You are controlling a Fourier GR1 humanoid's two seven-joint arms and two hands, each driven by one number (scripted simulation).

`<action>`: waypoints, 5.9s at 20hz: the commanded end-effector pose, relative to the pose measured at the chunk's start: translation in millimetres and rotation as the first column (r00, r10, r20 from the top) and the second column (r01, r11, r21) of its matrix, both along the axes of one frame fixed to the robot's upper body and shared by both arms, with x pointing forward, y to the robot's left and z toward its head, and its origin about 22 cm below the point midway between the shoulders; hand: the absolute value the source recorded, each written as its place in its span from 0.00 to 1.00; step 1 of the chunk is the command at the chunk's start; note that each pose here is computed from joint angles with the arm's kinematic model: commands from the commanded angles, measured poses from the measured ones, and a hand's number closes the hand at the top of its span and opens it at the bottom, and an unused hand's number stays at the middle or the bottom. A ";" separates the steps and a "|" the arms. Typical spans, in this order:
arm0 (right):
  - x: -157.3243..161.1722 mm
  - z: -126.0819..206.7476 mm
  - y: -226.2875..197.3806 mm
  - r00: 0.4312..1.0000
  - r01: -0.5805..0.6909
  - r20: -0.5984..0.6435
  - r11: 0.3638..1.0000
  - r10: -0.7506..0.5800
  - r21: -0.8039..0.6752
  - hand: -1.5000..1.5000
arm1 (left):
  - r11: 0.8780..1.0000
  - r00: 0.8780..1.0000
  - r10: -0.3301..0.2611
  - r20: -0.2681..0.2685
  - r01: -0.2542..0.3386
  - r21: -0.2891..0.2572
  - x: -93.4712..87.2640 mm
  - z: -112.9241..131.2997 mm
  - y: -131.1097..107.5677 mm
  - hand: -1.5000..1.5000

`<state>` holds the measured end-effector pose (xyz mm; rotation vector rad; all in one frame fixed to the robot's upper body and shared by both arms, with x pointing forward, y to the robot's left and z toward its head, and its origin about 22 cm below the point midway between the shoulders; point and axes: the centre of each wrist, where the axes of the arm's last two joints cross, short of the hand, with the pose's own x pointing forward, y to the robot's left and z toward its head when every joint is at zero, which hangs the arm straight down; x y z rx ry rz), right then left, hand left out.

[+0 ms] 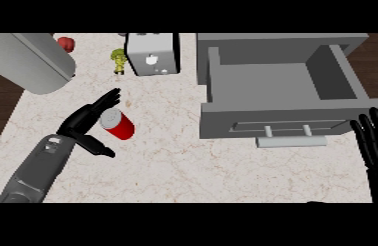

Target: Pick up the can, place it into the drawer and close the drawer

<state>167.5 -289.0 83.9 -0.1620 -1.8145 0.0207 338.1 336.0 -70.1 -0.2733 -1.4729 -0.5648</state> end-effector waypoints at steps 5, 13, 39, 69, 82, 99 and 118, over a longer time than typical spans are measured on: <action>-7.2 23.2 -1.2 1.000 -0.005 0.003 1.000 0.005 -0.002 0.00 | 0.992 0.998 -0.063 0.002 0.063 -0.108 4.8 -3.3 -13.7 0.00; 0.7 -0.3 -3.0 1.000 -0.004 -0.015 1.000 0.004 0.005 0.00 | 0.986 0.993 -0.118 0.008 0.119 -0.120 5.5 -10.1 -33.8 0.00; -31.3 7.2 -14.1 0.999 0.051 -0.004 0.998 -0.051 0.028 0.00 | 0.785 0.818 0.576 -0.005 -0.555 -0.275 -5.2 -20.1 -39.1 1.00; -38.9 20.8 -27.2 0.998 0.063 0.024 0.998 -0.064 0.010 0.00 | 0.905 0.879 0.404 0.254 -0.343 -0.252 16.6 233.6 -257.3 1.00; -18.3 8.8 -25.4 0.999 0.049 0.012 0.999 -0.049 0.018 0.00 | 0.912 0.883 0.396 0.251 -0.348 -0.216 51.4 319.9 -327.0 1.00; -5.1 18.5 -7.6 1.000 0.021 0.016 1.000 -0.022 0.015 0.00 | 0.915 0.868 0.404 0.290 -0.390 -0.106 71.9 307.2 -365.4 1.00; 9.2 32.1 -4.0 0.998 -0.025 0.058 1.000 0.024 0.011 0.00 | 0.880 0.823 0.454 0.341 -0.475 -0.023 93.8 265.8 -347.9 1.00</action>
